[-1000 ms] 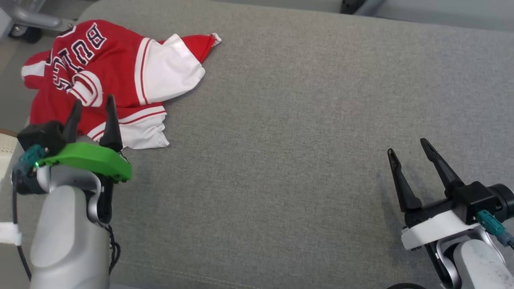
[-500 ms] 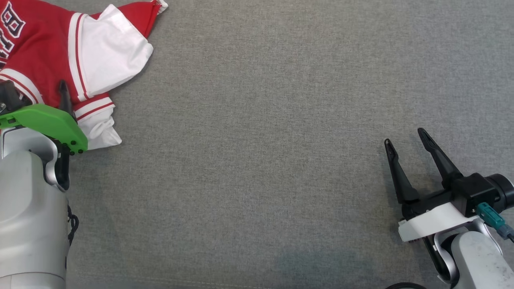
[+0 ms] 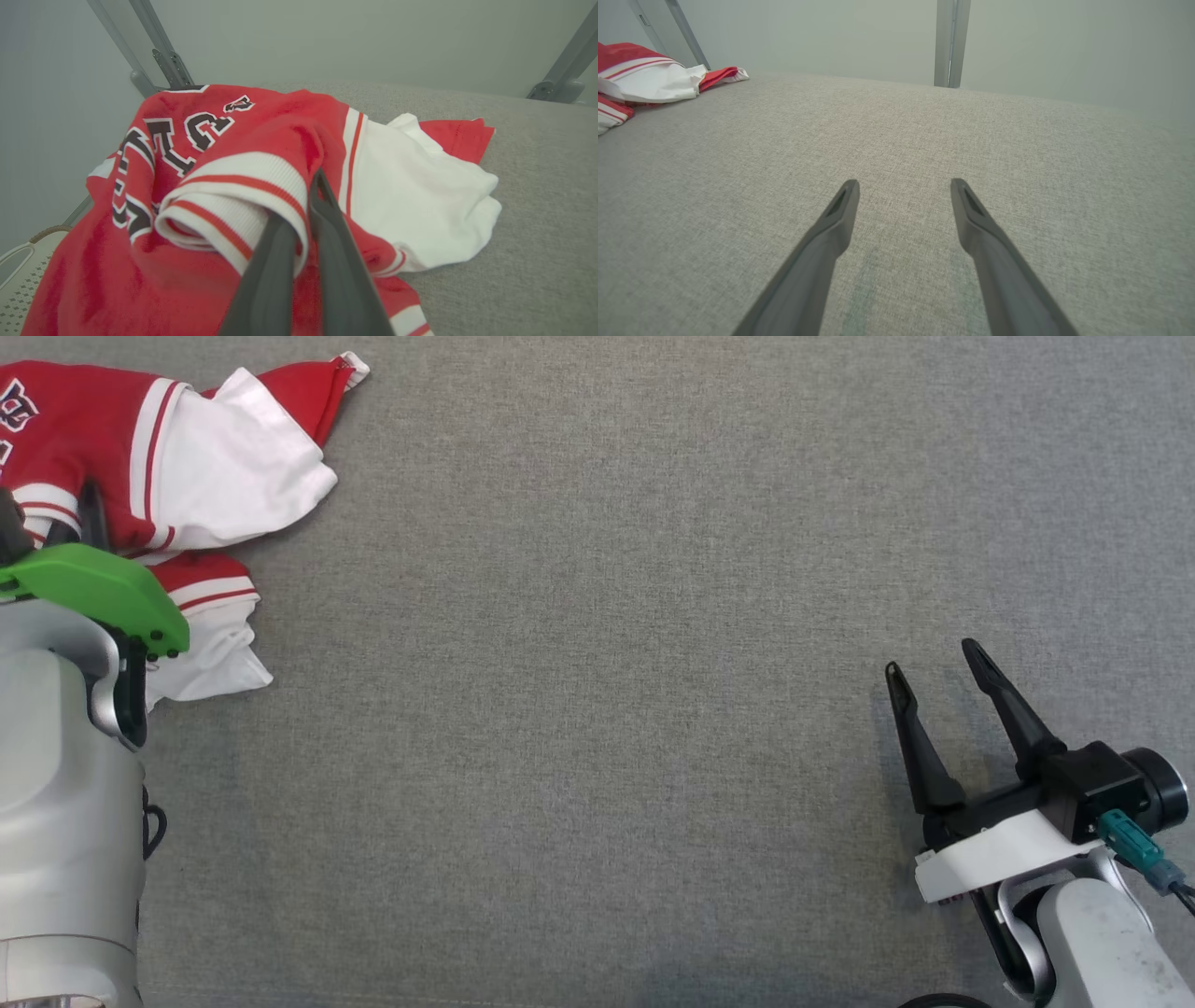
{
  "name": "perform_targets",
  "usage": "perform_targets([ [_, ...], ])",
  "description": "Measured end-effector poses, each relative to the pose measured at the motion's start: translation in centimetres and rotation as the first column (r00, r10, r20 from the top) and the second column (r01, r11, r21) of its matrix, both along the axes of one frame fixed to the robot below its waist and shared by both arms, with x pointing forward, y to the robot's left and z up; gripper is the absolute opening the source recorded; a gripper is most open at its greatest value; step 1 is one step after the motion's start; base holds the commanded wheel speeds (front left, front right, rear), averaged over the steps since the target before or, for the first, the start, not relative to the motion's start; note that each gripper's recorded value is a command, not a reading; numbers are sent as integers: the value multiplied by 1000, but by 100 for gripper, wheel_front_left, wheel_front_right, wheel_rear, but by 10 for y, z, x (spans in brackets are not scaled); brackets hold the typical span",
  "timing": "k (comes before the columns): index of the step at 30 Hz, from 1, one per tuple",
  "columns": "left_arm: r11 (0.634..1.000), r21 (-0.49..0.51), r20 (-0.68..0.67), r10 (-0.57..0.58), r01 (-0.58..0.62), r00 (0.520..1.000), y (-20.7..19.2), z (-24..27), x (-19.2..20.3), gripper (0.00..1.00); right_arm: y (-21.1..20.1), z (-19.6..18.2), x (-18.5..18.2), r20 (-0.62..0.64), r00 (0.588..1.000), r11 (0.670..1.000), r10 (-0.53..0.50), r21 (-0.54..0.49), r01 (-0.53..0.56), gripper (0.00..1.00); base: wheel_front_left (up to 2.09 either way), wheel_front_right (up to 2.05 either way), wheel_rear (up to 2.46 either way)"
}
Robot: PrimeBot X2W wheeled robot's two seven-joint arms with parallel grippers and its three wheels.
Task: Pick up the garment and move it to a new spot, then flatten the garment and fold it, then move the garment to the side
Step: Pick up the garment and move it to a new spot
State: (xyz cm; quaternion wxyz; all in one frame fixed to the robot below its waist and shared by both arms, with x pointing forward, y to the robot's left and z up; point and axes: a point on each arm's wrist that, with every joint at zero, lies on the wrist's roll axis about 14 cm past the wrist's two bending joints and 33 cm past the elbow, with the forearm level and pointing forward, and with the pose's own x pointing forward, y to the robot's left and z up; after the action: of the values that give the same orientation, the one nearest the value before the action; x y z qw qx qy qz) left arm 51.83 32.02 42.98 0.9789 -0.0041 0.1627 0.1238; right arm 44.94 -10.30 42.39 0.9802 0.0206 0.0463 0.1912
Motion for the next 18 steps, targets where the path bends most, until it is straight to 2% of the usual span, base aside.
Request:
perform_targets([
  [5, 994, 71, 166, -97, 87, 981, -9, 77, 25, 0, 5, 9, -10, 4, 1000, 1000, -6, 29, 6, 100, 0, 0, 0],
  [10, 979, 103, 305, -201, 177, 931, -36, 154, 35, 0, 12, 25, -15, 30, 999, 998, -17, 65, 15, 100, 0, 0, 0],
  [14, 949, 102, 425, -311, 297, 850, -83, 219, 32, 0, 9, 33, -22, 41, 998, 996, -41, 80, 37, 100, 0, 0, 0],
  [18, 880, 67, 508, -436, 470, 743, -147, 262, 13, 0, -3, 40, -27, 51, 995, 993, -84, 88, 80, 100, 0, 0, 0],
])
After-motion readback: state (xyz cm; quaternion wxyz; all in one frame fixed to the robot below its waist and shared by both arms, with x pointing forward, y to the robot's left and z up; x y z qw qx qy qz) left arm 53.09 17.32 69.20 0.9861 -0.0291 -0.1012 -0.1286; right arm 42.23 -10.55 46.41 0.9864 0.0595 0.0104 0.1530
